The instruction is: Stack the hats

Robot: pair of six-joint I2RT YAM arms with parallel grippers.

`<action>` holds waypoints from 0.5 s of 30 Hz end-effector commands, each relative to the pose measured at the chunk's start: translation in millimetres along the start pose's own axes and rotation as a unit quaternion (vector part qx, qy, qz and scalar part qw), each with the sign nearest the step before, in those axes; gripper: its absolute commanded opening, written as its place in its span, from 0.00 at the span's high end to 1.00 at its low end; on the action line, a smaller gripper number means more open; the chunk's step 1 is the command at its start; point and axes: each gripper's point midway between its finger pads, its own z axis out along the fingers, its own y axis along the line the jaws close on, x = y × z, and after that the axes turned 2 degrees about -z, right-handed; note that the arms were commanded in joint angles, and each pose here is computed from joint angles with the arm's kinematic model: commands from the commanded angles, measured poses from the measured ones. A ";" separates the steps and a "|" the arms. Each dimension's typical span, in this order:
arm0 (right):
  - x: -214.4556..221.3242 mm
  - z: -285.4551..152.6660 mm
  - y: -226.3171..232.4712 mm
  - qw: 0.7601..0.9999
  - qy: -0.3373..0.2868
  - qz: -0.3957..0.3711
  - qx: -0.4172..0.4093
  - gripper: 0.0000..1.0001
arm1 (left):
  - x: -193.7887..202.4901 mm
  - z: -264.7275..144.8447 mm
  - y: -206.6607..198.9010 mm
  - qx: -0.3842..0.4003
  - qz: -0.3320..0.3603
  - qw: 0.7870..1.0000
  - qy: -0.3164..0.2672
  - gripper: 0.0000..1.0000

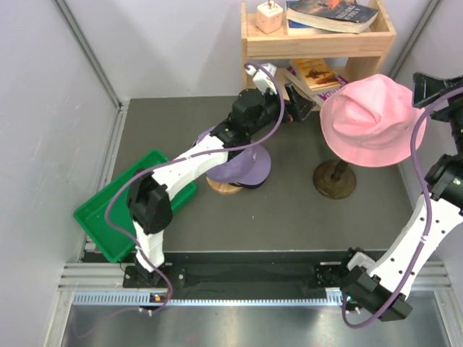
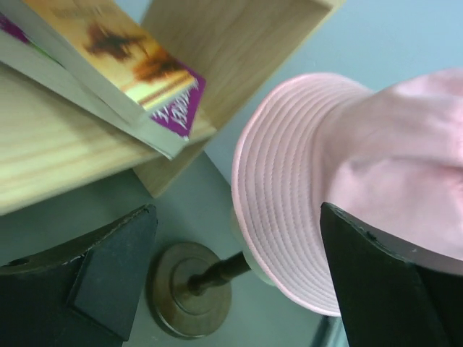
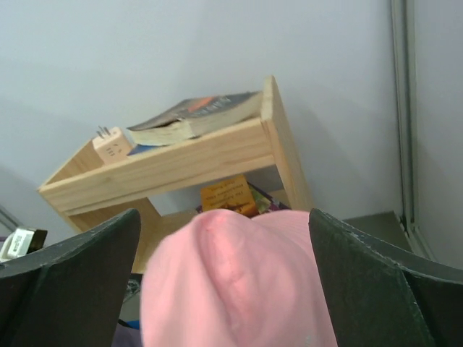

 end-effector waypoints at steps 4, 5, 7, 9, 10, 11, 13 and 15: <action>-57.0 -13.6 87.3 0.990 -0.049 -0.060 -0.115 0.00 | -98.3 -76.3 -14.7 -0.103 0.126 0.980 -0.113 0.01; -54.2 -13.5 105.8 0.987 -0.043 -0.060 -0.146 0.00 | -117.0 -95.6 -19.0 -0.121 0.149 0.972 -0.133 0.01; -51.5 -7.5 118.2 0.986 -0.031 -0.049 -0.157 0.00 | -122.7 -121.6 4.4 -0.194 0.170 0.957 -0.134 0.01; -35.2 -2.6 134.0 0.984 -0.011 -0.043 -0.172 0.00 | -132.9 -156.8 7.5 -0.232 0.197 0.944 -0.128 0.01; -26.2 -1.1 136.1 0.984 -0.001 -0.040 -0.172 0.00 | -131.0 -169.6 15.6 -0.256 0.205 0.937 -0.118 0.01; -14.7 -2.8 150.2 0.980 0.010 -0.042 -0.194 0.00 | -141.2 -191.8 14.2 -0.276 0.209 0.929 -0.128 0.01; 8.5 -5.0 147.3 0.983 0.030 -0.034 -0.176 0.00 | -134.3 -227.8 24.4 -0.310 0.218 0.919 -0.104 0.01; 22.6 -21.2 162.7 0.980 0.038 -0.037 -0.193 0.00 | -130.3 -254.8 33.5 -0.338 0.215 0.911 -0.100 0.01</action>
